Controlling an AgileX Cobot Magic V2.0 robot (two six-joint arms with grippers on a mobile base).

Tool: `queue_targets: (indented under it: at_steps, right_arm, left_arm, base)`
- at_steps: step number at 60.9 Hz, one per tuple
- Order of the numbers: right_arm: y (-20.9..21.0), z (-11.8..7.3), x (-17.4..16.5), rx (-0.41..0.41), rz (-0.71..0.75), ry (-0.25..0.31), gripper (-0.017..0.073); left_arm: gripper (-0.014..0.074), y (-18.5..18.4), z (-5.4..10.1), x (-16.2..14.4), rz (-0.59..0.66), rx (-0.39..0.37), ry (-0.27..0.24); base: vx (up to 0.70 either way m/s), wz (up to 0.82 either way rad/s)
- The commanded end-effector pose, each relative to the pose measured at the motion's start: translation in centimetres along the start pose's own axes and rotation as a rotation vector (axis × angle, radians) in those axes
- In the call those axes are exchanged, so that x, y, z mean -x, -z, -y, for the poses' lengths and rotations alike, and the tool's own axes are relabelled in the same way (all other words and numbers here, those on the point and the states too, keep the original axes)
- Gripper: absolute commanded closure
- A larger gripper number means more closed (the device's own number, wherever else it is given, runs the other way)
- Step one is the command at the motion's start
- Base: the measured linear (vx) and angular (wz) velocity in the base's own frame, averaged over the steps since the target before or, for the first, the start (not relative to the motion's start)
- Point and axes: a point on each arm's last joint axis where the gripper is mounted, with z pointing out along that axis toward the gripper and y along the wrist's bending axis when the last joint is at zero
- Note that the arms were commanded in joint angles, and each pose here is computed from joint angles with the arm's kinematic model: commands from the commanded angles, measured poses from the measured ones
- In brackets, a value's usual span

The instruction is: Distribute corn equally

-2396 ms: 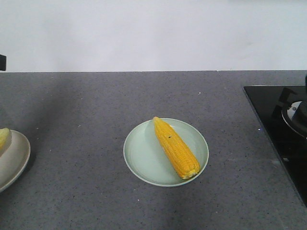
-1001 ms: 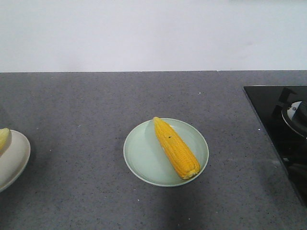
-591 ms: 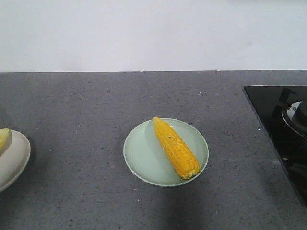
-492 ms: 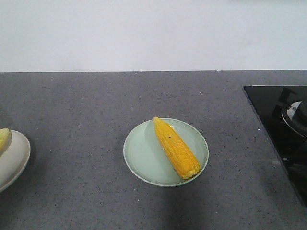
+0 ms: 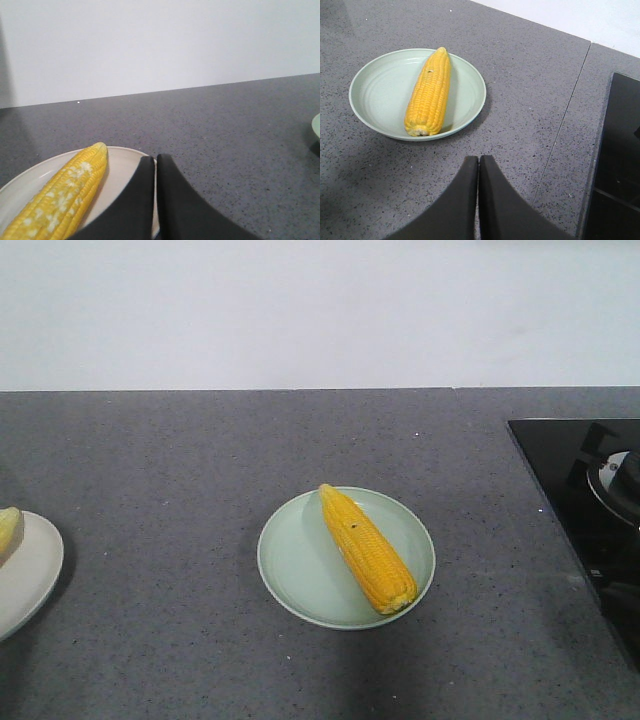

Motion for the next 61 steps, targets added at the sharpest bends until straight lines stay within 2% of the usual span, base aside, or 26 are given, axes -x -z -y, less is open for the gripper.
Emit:
queue_targets:
  at_steps: [1,4,7,14,25,34,51,61]
  right_arm:
    - [0.44,0.26,1.27,-0.027,0.084,-0.003,0.0564]
    - [0.44,0.26,1.27,-0.027,0.084,-0.003,0.0564]
    - [0.44,0.26,1.27,-0.027,0.084,-0.003,0.0564]
    - [0.42,0.27,1.28,-0.027,0.084,-0.003,0.0564]
    - [0.4,0.27,1.28,-0.027,0.083,-0.003,0.0564]
    - [0.4,0.27,1.28,-0.027,0.083,-0.003,0.0564]
    - [0.4,0.27,1.28,-0.027,0.083,-0.003,0.0564]
    - [0.4,0.27,1.28,-0.027,0.083,-0.003,0.0564]
  left_arm:
    - [0.0601,0.72,-0.29,-0.27,0.138,0.037,-0.003]
    - [0.0601,1.0,-0.18,-0.67,0.142,0.026,-0.006]
    - [0.0601,1.33,-0.02,-0.69,0.146,0.012,-0.049]
    - [0.0601,1.28,-0.03,-0.72,0.139,0.016,-0.094]
    - [0.0601,1.33,-0.09,-0.5,0.164,0.02,-0.055]
    - [0.0601,1.35,-0.13,-0.37,0.179,0.026,-0.051]
    - [0.0601,1.4,-0.03,-0.1,0.21,0.007,0.024]
    - [0.0601,1.4,0.03,-0.12,0.207,0.0,0.025]
  base:
    - [0.0,0.0]
    - [0.0,0.0]
    - [0.0,0.0]
    - [0.0,0.0]
    - [0.0,0.0]
    - [0.0,0.0]
    - [0.0,0.0]
    - [0.0,0.0]
